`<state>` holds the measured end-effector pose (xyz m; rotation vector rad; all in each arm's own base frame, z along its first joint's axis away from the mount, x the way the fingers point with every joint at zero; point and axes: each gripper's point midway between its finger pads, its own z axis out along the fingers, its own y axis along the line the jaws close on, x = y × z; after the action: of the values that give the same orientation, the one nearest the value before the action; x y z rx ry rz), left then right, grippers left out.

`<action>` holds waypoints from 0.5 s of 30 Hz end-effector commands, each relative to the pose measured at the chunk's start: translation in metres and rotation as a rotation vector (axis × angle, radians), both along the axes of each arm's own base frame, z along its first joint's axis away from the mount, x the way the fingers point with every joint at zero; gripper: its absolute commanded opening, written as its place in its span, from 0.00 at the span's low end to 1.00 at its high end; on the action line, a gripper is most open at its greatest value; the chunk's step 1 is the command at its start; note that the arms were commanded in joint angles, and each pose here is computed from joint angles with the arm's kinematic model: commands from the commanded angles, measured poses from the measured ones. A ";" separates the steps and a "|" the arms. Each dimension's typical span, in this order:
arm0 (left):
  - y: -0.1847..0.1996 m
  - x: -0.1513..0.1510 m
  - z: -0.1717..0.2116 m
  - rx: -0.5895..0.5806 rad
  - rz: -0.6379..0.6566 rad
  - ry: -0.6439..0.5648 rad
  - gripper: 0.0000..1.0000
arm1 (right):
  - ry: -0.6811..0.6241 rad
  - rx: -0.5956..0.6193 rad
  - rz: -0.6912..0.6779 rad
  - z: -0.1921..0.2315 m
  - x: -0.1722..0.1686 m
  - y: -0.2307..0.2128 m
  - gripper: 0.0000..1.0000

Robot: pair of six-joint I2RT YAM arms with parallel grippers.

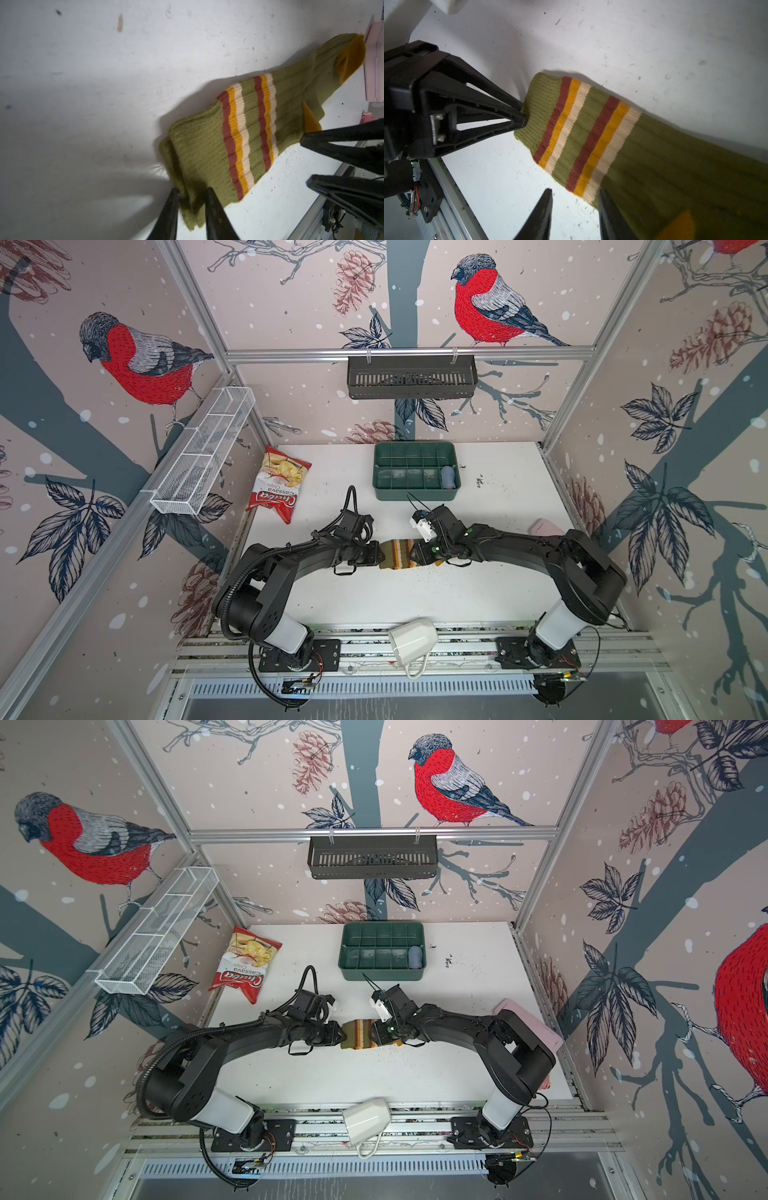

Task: Roll the socks

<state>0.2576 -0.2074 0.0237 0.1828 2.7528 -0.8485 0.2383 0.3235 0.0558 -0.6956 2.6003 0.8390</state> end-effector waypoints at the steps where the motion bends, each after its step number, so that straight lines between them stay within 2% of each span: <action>1: 0.000 0.000 -0.003 -0.003 -0.003 -0.001 0.21 | -0.001 0.031 -0.001 0.005 0.002 0.010 0.36; 9: -0.003 -0.004 -0.008 -0.018 -0.023 0.017 0.02 | 0.016 0.048 0.004 0.000 0.005 0.022 0.28; 15: -0.005 -0.001 0.000 -0.019 -0.036 0.001 0.00 | 0.048 0.074 0.019 -0.006 0.002 0.032 0.24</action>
<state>0.2577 -0.2134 0.0215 0.2105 2.7442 -0.8943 0.2397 0.3453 0.0459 -0.6905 2.6175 0.9072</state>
